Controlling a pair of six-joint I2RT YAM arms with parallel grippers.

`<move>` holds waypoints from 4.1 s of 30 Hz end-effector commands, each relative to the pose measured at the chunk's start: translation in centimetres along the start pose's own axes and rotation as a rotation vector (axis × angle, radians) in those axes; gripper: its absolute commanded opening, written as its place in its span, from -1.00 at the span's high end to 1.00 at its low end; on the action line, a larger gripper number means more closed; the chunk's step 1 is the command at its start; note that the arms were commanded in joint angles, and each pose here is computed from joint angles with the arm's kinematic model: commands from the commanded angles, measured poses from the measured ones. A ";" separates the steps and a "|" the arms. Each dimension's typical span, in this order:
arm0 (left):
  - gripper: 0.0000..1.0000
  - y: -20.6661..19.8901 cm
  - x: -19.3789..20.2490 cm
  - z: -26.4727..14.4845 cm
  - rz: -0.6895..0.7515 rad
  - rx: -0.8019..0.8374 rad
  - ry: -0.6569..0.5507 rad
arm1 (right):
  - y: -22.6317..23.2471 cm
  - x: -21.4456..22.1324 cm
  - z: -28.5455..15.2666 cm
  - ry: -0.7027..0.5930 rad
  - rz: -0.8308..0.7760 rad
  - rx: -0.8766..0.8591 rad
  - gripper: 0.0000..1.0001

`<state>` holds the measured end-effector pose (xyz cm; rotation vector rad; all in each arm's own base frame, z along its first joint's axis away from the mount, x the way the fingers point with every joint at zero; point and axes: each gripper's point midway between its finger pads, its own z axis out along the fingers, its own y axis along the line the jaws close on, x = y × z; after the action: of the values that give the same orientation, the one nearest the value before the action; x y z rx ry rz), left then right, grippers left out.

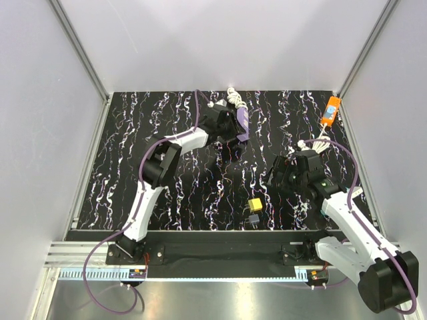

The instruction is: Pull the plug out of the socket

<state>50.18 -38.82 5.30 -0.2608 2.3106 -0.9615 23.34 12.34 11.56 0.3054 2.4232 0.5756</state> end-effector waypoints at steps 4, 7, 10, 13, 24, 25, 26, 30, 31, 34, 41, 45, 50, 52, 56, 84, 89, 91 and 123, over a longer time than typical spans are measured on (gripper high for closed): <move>-0.32 -0.8 -1.6 -2.1 0.045 -0.011 -0.006 | 1.8 -1.0 -1.0 0.000 -0.018 -0.055 -0.99; -0.43 -1.9 -2.9 -4.4 0.089 -0.013 -0.033 | 1.6 -1.1 -1.0 0.005 0.007 -0.029 -0.99; -0.66 -3.6 -4.0 -7.5 0.133 0.001 -0.073 | 1.2 -1.2 -1.1 0.013 0.026 0.007 -0.99; -0.74 -5.5 -4.0 -11.0 0.199 0.032 -0.088 | 0.9 -1.3 -1.5 0.014 0.035 0.041 -0.99; -0.77 -6.9 8.4 -21.0 0.431 0.101 0.009 | -0.9 -3.2 -3.2 -0.072 0.096 0.187 -1.00; -0.77 -7.9 8.7 -22.2 0.431 0.143 -0.014 | -1.5 -3.8 -3.3 -0.097 0.099 0.223 -0.99; -0.76 -6.4 10.6 -22.4 0.423 0.129 0.014 | -1.6 -4.3 -3.5 -0.104 0.095 0.247 -0.99; -0.75 -7.3 14.1 -25.6 0.402 0.226 0.017 | -3.9 -7.4 -3.8 -0.185 0.097 0.410 -0.99; -0.74 -7.2 14.6 -26.1 0.395 0.237 0.018 | -5.0 -8.2 -3.2 -0.189 0.104 0.468 -0.99; -0.73 -6.9 15.7 -28.0 0.381 0.274 0.019 | -7.7 -11.4 -2.2 -0.205 0.178 0.529 -1.00; -0.72 -5.4 17.8 -31.9 0.352 0.346 0.042 | -13.2 -19.3 3.1 -0.280 0.307 0.604 -0.99; -0.65 -6.0 17.8 -34.4 0.334 0.418 0.034 | -15.3 -20.4 7.4 -0.197 0.372 0.592 -0.99; -0.64 -6.3 17.0 -35.6 0.355 0.432 0.003 | -17.9 -20.9 10.3 -0.163 0.344 0.670 -0.95; -0.64 -6.6 16.9 -35.6 0.367 0.435 0.004 | -18.4 -20.7 10.4 -0.161 0.338 0.691 -0.90; -0.64 -8.0 16.7 -35.1 0.393 0.455 0.008 | -18.8 -20.0 10.6 -0.152 0.321 0.700 -0.74; -0.51 -12.3 16.5 -32.1 0.382 0.498 0.063 | -12.3 -12.9 4.3 -0.134 0.154 0.508 -0.99; -0.51 -12.8 15.5 -31.5 0.420 0.453 0.044 | -11.5 -20.2 5.6 -0.216 0.124 0.504 -0.99; -0.51 -13.6 14.3 -31.4 0.437 0.442 0.011 | -11.7 -22.5 7.5 -0.208 0.104 0.514 -0.99; -0.33 -15.3 10.7 -22.7 0.418 0.444 0.178 | -20.7 -36.4 18.4 -0.228 0.153 0.587 -1.00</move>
<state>27.27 -39.84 21.44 0.4242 2.1844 -1.2000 62.26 -12.92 9.07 0.8229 2.2019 -0.0697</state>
